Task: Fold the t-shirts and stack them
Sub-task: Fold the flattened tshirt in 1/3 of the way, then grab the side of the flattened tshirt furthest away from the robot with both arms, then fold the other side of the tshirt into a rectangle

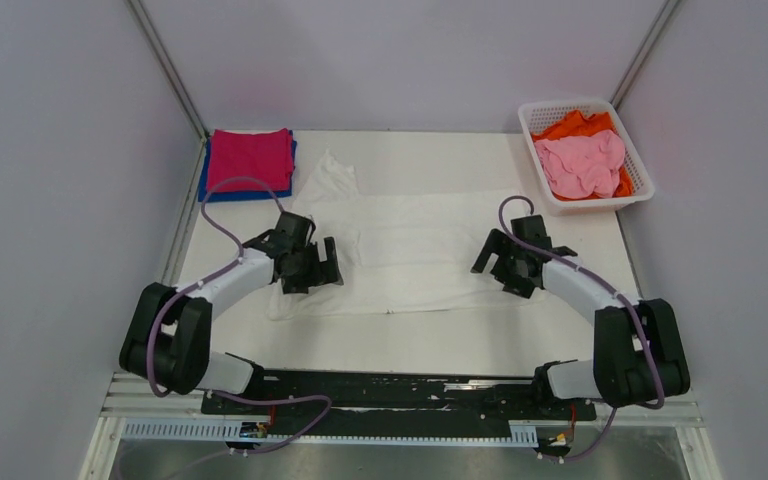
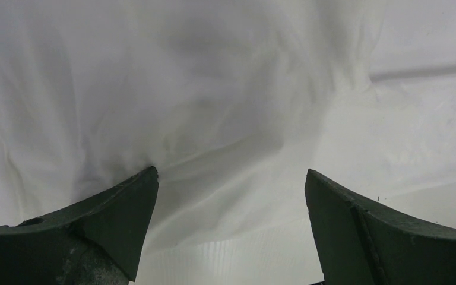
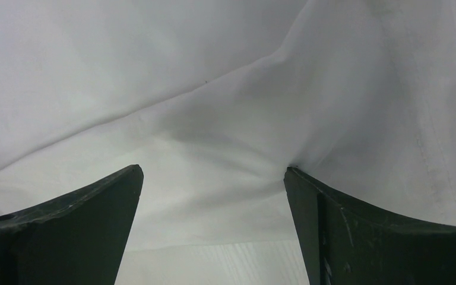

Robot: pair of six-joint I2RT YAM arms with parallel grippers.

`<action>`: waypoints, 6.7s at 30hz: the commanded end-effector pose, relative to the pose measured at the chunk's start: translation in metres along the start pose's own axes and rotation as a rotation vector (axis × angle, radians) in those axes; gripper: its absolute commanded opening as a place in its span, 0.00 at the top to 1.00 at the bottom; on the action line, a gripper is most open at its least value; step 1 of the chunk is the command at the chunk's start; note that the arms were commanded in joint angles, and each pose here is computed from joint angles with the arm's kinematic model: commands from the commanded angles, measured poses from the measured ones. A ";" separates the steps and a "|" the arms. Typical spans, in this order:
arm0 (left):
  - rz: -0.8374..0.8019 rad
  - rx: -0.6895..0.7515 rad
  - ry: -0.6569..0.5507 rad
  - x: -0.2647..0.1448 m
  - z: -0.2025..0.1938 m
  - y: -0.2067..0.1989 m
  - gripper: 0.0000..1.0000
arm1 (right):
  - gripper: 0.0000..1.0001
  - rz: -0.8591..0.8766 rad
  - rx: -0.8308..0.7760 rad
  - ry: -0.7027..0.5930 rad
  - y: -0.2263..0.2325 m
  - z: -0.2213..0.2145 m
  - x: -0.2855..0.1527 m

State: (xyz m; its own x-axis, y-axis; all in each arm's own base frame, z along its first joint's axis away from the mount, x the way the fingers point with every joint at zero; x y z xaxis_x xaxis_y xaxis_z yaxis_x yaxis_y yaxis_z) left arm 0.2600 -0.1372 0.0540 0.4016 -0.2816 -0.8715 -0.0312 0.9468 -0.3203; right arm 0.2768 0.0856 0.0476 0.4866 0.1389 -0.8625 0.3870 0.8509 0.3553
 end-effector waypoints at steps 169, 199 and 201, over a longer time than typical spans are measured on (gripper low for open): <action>-0.010 0.156 -0.374 -0.061 0.141 -0.044 1.00 | 0.54 -0.674 0.031 -0.232 -0.023 0.161 0.049; 0.123 0.029 -0.321 -0.127 0.046 -0.009 1.00 | 0.98 -0.532 0.024 -0.282 -0.025 0.101 -0.054; 0.130 0.017 -0.310 -0.130 0.034 -0.005 1.00 | 0.99 -0.520 0.020 -0.273 -0.025 0.095 -0.056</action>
State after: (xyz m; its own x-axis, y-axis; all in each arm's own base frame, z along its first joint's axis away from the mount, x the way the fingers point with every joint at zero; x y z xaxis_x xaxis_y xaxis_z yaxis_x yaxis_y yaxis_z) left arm 0.2664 -0.1108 0.1887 0.6880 -0.1469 -0.7107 -0.0171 0.9757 -0.2183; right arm 0.3273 0.0039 0.1155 0.3979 -0.4534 -0.7976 0.6453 0.7563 -0.1080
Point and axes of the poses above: each gripper's point midway between its finger pads, its own x axis out along the fingers, its own y axis along the line the jaws close on, z = x × y, the point moved 2 cm from there along -x, back along the fingers, and after that the axes turned 3 degrees about x, right-handed, at the moved point
